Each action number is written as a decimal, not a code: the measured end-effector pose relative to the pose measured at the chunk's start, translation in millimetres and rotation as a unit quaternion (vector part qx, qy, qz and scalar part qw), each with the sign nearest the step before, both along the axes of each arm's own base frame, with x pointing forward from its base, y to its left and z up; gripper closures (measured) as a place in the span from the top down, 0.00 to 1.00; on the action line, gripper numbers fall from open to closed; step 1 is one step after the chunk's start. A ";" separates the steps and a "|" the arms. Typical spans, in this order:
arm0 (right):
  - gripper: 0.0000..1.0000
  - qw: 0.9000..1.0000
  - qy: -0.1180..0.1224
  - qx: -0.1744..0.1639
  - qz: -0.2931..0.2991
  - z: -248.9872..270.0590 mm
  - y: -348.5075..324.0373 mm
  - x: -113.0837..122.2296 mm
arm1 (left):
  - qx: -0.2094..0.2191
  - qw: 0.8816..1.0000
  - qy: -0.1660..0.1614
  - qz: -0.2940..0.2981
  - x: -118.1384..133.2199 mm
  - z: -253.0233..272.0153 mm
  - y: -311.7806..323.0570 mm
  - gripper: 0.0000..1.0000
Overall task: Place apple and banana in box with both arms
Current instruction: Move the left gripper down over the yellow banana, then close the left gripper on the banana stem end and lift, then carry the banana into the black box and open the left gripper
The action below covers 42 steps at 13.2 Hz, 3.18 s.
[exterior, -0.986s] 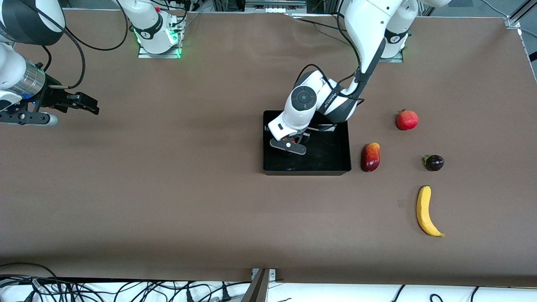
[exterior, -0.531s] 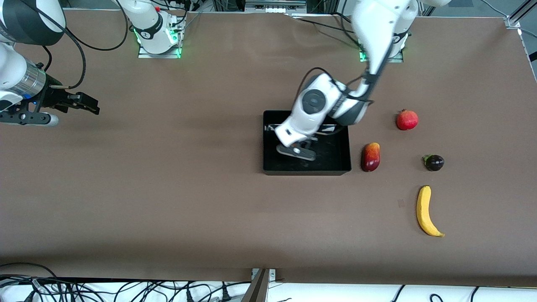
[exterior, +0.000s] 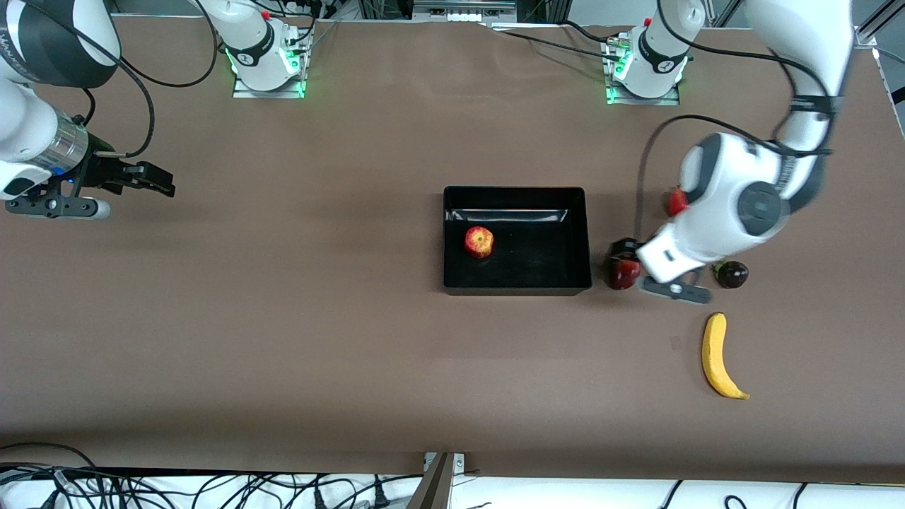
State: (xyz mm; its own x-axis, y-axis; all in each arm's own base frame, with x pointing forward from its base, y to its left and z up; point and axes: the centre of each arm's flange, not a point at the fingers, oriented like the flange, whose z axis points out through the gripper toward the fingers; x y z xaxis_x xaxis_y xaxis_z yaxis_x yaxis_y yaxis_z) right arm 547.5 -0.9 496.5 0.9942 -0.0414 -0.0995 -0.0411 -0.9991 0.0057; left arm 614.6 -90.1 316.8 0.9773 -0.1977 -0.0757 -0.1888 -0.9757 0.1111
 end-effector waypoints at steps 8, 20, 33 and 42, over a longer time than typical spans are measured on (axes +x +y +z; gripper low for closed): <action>1.00 1.000 -0.006 0.000 0.002 -3.2 2.0 3.9 | 0.069 0.996 -0.058 0.000 21.5 -90.0 119.1 1.00; 1.00 1.000 -0.010 0.000 0.003 -6.0 3.6 7.4 | 0.083 0.988 -0.128 0.029 78.4 -133.8 156.9 1.00; 1.00 1.000 -0.011 0.000 0.004 -1.6 4.6 8.0 | 0.078 0.987 -0.129 -0.045 92.9 -84.8 139.2 0.36; 1.00 1.000 -0.011 -0.002 0.005 -1.7 4.1 8.0 | -0.003 0.988 -0.045 -0.147 40.9 8.9 -68.4 0.36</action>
